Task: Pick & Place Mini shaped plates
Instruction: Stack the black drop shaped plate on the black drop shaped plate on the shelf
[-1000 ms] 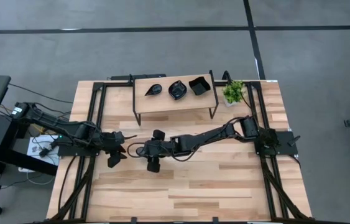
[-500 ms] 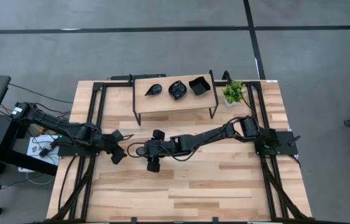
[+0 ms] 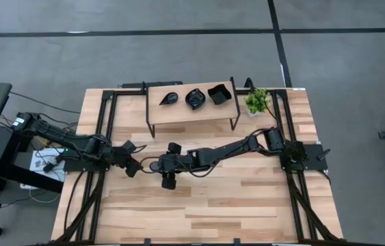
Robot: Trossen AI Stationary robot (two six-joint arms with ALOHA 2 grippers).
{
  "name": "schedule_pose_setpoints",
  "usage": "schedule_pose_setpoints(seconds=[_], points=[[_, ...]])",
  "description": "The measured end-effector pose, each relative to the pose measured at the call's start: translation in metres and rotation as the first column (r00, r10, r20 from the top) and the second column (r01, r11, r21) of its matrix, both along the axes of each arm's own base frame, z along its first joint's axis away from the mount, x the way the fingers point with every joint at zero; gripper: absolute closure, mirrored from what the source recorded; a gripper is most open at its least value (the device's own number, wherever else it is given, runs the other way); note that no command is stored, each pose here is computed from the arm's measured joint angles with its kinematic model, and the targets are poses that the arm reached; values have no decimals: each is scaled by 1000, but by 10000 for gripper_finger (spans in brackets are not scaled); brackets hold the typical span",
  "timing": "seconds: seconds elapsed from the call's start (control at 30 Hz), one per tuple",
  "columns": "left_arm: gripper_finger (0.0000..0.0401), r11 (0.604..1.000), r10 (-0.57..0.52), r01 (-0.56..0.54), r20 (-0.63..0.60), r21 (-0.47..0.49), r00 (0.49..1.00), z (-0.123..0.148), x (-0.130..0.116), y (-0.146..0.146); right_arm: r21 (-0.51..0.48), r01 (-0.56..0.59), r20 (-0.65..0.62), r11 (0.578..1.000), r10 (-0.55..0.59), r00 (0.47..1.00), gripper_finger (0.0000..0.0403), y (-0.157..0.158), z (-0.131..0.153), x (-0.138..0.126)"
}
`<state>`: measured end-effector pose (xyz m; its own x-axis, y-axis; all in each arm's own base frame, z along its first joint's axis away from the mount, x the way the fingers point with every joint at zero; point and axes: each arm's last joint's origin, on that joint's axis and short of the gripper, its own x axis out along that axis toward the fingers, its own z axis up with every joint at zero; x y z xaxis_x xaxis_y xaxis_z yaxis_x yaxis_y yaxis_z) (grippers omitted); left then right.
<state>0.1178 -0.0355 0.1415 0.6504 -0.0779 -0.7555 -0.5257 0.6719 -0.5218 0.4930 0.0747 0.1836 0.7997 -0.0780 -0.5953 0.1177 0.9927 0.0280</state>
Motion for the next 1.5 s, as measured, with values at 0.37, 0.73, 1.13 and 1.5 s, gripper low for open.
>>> schedule_pose_setpoints(seconds=[0.37, 0.73, 1.13, 1.5], points=[[155, 987, -54, 48, -35, -153, 998, 0, -1, -4, 0, 0, 0, 1000, 0, 1000, 195, 0, 0, 0], [123, 968, -16, 60, 179, -243, 984, 18, 10, -8, 0, -3, 0, 1000, 3, 1000, 194, 1, 0, 0], [123, 971, 92, -36, 228, -236, 969, 23, 10, -5, -6, -8, 0, 1000, 8, 1000, 193, 1, 0, 0], [123, 958, 149, -67, 286, -278, 947, 28, 14, -5, 1, -13, 44, 1000, 13, 999, 193, 4, 3, 2]])
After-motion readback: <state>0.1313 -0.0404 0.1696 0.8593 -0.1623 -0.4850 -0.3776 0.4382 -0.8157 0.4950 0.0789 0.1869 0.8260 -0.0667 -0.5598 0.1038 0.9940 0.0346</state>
